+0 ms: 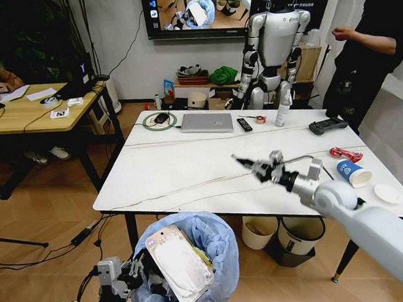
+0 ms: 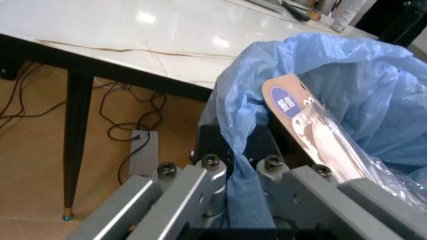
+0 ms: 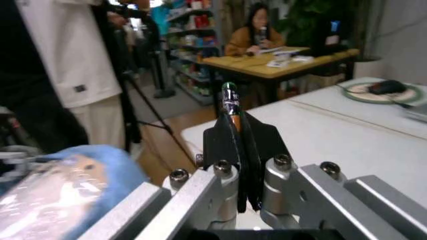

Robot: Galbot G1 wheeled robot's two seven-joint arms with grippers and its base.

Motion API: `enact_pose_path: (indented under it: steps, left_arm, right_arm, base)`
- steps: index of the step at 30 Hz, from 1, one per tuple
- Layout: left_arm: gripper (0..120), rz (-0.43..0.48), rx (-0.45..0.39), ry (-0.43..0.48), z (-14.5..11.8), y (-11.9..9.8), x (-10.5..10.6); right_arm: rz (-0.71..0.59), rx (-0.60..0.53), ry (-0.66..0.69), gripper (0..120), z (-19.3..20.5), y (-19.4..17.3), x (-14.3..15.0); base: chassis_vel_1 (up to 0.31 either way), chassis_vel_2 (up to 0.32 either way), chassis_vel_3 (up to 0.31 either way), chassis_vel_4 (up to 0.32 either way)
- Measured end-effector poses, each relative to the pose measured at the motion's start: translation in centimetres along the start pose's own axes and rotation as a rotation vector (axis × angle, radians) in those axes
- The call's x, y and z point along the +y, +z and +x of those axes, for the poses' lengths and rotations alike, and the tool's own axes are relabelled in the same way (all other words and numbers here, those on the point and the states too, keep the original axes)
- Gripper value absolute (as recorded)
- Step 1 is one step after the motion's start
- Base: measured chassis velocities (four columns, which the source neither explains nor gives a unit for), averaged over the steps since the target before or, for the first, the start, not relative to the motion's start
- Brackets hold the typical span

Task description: Pick up the trash bin and place the trash from the table into it.

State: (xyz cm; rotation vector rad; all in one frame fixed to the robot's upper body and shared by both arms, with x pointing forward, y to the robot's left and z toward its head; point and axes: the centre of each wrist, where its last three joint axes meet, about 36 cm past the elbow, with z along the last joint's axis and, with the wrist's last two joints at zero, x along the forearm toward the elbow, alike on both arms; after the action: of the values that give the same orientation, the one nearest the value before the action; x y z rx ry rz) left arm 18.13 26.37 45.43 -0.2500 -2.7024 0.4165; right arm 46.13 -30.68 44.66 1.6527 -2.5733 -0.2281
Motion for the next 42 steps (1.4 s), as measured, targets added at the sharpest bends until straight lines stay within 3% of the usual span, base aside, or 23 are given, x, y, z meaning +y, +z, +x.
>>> enact_pose_path:
  steps: [6,13,24,42]
  left_arm:
    - [0,-0.006,-0.004,-0.001,0.4,-0.4,-0.2]
    - [0,-0.012,-0.009,0.002,0.6,-0.7,-0.3]
    - [0,-0.008,-0.019,0.007,0.4,-0.8,-0.4]
    - [0,-0.004,-0.016,0.006,0.2,-0.6,-0.2]
  right_arm:
    - [-0.005,0.013,-0.158,0,-0.7,-0.2,5.9]
    - [-0.027,0.030,-0.250,0,-1.9,0.7,9.3]
    - [-0.054,0.063,-0.304,0,-2.1,2.4,10.7]
    - [-0.058,0.086,-0.302,0,-2.1,3.4,10.3]
  base:
    - [0.000,0.000,0.000,0.000]
    - [0.000,0.000,0.000,0.000]
    - [0.000,0.000,0.000,0.000]
    - [0.000,0.000,0.000,0.000]
